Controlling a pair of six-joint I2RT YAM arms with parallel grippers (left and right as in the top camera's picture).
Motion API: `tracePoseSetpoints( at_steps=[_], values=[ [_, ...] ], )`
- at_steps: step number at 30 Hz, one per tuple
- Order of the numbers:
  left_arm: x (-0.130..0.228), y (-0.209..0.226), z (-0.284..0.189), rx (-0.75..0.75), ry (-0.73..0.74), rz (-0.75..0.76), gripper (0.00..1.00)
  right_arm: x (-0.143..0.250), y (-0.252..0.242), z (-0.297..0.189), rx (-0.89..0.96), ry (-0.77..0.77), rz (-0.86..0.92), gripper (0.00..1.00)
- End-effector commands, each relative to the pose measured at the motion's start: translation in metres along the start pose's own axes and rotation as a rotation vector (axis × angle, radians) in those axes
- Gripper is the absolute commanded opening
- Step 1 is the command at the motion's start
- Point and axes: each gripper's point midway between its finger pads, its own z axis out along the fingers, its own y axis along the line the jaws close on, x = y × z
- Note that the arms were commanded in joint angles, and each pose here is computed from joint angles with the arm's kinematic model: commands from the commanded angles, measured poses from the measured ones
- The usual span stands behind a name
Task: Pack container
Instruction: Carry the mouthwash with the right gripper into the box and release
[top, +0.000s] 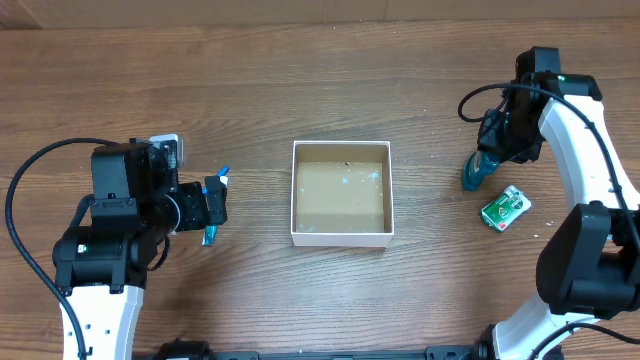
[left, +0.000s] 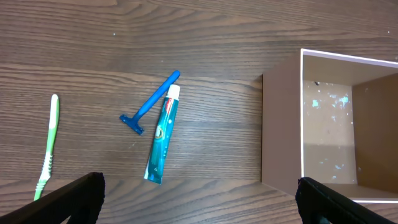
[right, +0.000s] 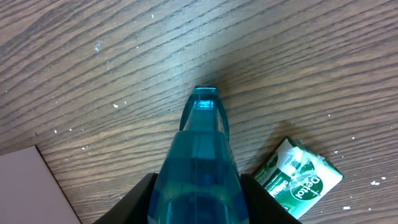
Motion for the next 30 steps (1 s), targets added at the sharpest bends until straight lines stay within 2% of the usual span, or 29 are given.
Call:
tracePoseSetpoints(
  at_steps=[1,3,4,5,7,9,12,14,18,24,30],
  values=[
    [-0.008,-0.001,-0.006,0.011,-0.022,-0.014,1.0,-0.004,0.005,-0.013,-0.024,-0.012,0.005,0.09],
    [-0.008,-0.001,-0.006,0.011,-0.022,-0.014,1.0,-0.01,0.016,-0.038,-0.067,-0.043,-0.006,0.09],
    [-0.008,-0.001,-0.006,0.01,-0.022,-0.014,1.0,-0.013,0.023,-0.059,-0.076,-0.078,-0.022,0.08],
    [-0.008,-0.001,-0.006,0.007,-0.022,-0.014,1.0,-0.014,0.032,-0.081,-0.09,-0.117,-0.044,0.04],
    [-0.008,-0.001,-0.006,0.007,-0.022,-0.014,1.0,-0.01,0.06,-0.133,-0.132,-0.217,-0.116,0.04],
    [-0.008,0.0,-0.006,0.004,-0.023,-0.014,1.0,0.013,0.106,-0.195,-0.205,-0.331,-0.246,0.04],
    [-0.008,0.0,-0.006,0.004,-0.023,-0.014,1.0,0.057,0.159,-0.231,-0.276,-0.381,-0.352,0.04],
    [-0.008,0.0,-0.006,0.004,-0.023,-0.014,1.0,0.094,0.203,-0.228,-0.302,-0.351,-0.436,0.04],
    [-0.008,0.0,-0.006,0.004,-0.023,-0.014,1.0,0.129,0.259,-0.196,-0.278,-0.296,-0.494,0.04],
    [-0.008,0.0,-0.006,0.004,-0.022,-0.014,1.0,0.128,0.284,-0.102,-0.158,-0.153,-0.495,0.04],
    [-0.008,0.0,-0.006,0.004,-0.022,-0.014,1.0,0.119,0.31,-0.024,-0.115,-0.11,-0.497,0.04]
  ],
)
